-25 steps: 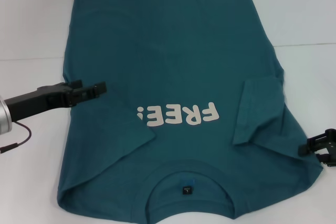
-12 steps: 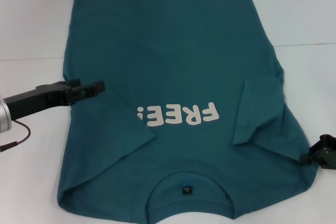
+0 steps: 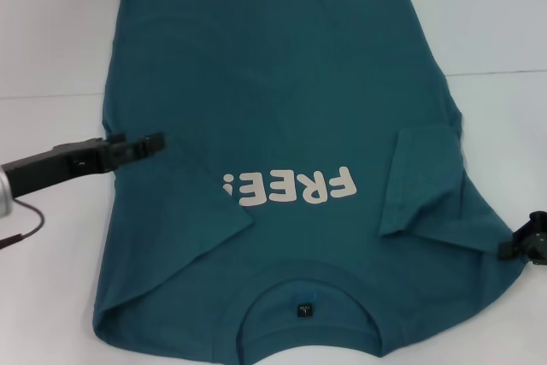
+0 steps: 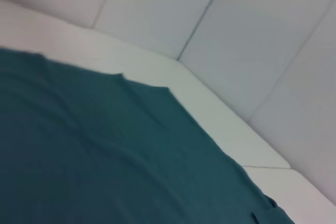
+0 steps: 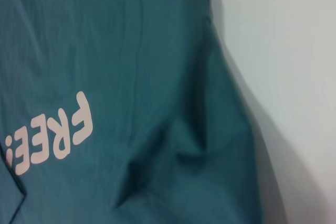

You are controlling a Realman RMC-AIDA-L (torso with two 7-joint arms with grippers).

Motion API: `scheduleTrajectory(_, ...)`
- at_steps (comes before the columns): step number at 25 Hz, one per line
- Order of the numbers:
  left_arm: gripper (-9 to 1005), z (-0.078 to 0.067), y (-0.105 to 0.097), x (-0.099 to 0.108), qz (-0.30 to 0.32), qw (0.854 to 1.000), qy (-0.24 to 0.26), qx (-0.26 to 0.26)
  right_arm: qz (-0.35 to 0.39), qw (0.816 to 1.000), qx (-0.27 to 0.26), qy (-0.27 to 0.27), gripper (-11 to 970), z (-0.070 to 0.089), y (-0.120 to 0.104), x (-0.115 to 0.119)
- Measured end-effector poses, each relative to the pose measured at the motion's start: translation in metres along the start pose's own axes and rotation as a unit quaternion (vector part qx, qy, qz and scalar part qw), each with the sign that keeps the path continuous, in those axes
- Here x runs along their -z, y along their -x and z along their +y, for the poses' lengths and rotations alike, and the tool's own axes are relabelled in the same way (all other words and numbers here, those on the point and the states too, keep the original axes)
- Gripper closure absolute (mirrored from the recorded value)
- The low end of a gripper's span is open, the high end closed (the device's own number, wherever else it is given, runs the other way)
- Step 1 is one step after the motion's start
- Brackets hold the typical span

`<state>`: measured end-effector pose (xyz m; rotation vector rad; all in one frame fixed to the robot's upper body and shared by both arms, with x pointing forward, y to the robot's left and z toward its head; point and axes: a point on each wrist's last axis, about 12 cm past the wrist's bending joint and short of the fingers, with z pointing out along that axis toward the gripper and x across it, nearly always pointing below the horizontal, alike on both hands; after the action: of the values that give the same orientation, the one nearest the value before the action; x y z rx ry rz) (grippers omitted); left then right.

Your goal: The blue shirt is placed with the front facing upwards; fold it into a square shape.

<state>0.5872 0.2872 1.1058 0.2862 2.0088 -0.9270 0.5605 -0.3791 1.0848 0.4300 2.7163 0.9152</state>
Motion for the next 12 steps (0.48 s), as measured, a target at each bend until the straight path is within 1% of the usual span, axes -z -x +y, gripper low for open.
scheduleTrajectory(2, 78, 0.004, 0.002, 0.006, 0.009, 0.999, 0.005, 0.031, -0.002, 1.0, 0.004, 0.001, 922, 0.0, 0.001, 0.001)
scheduleTrajectory(6, 78, 0.007, 0.009, 0.019, 0.056, 0.995, 0.024, 0.073, -0.007, 1.0, 0.013, 0.001, 922, 0.001, 0.003, 0.004)
scheduleTrajectory(10, 78, 0.003, 0.018, 0.03, 0.11, 0.988, 0.045, 0.101, -0.011, 1.0, 0.023, 0.003, 922, 0.005, 0.006, 0.005)
scheduleTrajectory(12, 78, -0.001, 0.022, 0.035, 0.142, 0.981, 0.053, 0.119, -0.01, 1.0, 0.027, 0.005, 922, 0.006, 0.006, 0.005)
